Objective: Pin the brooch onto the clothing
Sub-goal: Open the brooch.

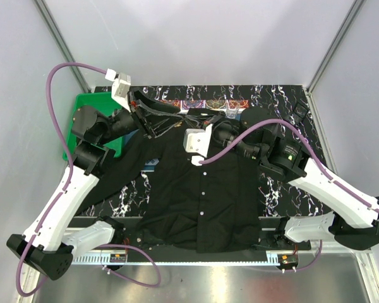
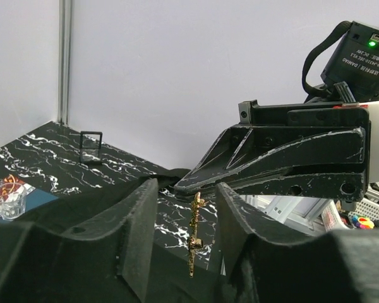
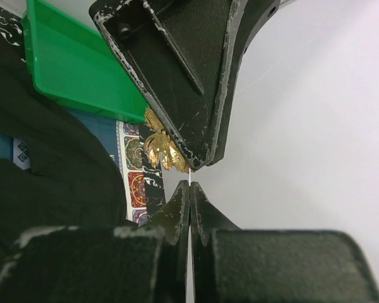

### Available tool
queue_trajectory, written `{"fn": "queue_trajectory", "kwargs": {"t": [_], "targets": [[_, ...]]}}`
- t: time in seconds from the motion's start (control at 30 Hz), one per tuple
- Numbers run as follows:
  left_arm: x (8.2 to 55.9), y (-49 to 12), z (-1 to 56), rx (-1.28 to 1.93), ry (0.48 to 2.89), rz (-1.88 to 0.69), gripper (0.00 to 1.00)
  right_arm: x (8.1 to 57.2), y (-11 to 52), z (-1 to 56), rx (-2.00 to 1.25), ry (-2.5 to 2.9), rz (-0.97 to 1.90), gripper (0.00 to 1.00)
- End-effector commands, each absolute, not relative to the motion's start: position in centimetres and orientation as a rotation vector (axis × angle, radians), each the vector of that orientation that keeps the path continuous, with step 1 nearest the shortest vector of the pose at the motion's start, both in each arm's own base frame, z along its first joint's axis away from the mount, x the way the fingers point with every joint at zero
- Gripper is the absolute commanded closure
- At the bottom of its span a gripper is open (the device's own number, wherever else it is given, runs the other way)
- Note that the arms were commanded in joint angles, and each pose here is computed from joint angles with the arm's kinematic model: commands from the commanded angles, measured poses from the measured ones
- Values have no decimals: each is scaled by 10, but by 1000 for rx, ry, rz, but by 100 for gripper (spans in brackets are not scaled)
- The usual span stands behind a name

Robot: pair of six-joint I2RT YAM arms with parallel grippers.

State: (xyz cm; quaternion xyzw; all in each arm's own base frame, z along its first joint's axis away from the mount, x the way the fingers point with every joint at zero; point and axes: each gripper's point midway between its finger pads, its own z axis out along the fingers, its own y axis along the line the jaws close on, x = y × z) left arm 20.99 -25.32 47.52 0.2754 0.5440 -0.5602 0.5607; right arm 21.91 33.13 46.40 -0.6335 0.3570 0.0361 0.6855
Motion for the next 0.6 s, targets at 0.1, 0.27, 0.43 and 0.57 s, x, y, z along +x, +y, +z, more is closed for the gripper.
{"fn": "queue_trajectory", "kwargs": {"t": [0.1, 0.27, 0.43, 0.57], "targets": [[205, -250, 486, 651, 1272, -1294, 52, 221, 324, 492, -1348, 786, 53, 100], [210, -249, 484, 641, 1284, -1271, 62, 221, 324, 491, -1351, 787, 53, 100], [207, -250, 489, 649, 1260, -1293, 67, 220, 324, 489, -1359, 781, 53, 100], [200, -250, 493, 659, 1230, -1316, 60, 220, 324, 487, -1367, 783, 51, 100]]}}
